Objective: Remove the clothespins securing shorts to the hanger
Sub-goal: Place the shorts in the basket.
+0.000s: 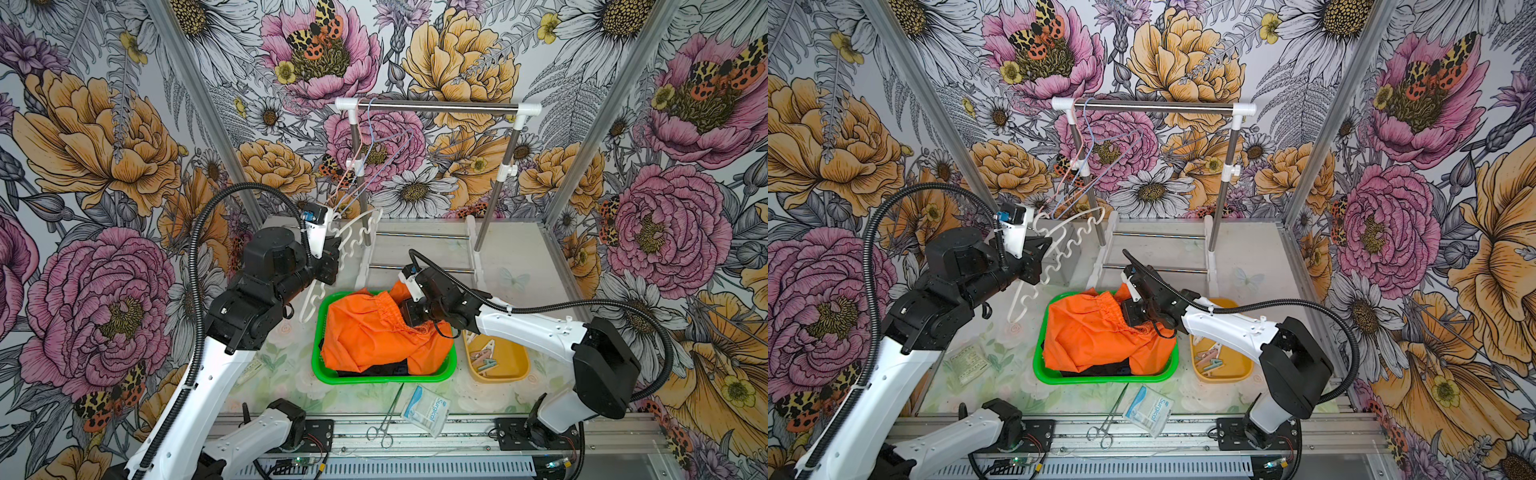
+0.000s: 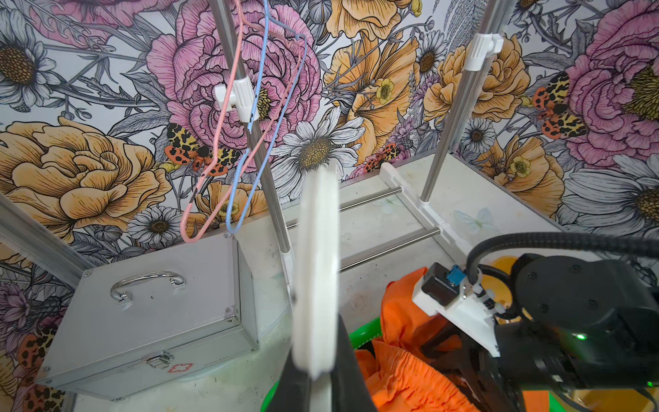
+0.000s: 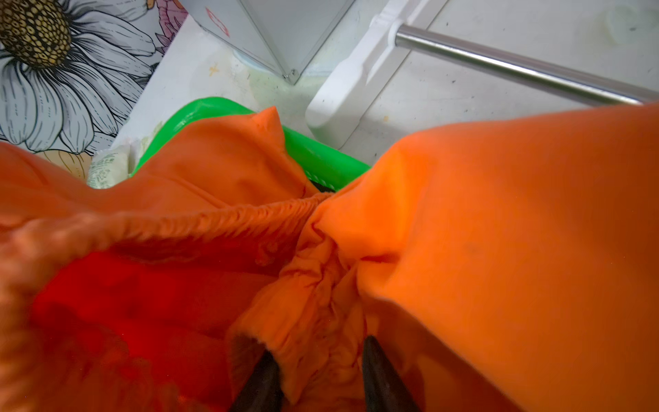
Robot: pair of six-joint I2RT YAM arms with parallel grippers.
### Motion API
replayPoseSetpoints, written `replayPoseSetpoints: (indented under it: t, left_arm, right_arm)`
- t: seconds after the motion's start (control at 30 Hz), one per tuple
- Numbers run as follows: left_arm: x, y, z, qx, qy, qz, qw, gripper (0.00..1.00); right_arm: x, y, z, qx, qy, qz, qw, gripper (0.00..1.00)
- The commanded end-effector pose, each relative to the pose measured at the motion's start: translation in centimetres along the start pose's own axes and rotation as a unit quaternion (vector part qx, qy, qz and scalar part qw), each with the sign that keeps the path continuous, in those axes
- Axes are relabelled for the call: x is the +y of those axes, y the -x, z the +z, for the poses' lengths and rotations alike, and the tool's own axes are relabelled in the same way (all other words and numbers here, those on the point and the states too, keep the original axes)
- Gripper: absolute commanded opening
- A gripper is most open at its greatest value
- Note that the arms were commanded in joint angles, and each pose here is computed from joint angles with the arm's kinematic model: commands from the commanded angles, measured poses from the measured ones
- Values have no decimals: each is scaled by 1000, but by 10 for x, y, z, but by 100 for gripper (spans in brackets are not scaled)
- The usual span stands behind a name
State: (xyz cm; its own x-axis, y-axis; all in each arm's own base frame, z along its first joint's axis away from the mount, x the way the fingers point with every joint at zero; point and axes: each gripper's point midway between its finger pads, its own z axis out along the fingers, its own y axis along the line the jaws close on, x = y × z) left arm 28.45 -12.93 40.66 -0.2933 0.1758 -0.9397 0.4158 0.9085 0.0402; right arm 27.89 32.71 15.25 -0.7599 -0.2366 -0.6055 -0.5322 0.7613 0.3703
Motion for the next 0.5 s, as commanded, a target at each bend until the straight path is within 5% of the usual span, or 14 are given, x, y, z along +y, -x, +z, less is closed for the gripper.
replayPoseSetpoints:
  t: [0.0,0.47]
  left_arm:
    - [-4,9,0,-5,-21,12,1000,0]
    - [-21,30,22,-5,-72,24,997,0]
  right_arm:
    - [-8,24,-31,-36,-17,-2,999,42]
    - [3,53,-94,-111,-7,-25,993,52]
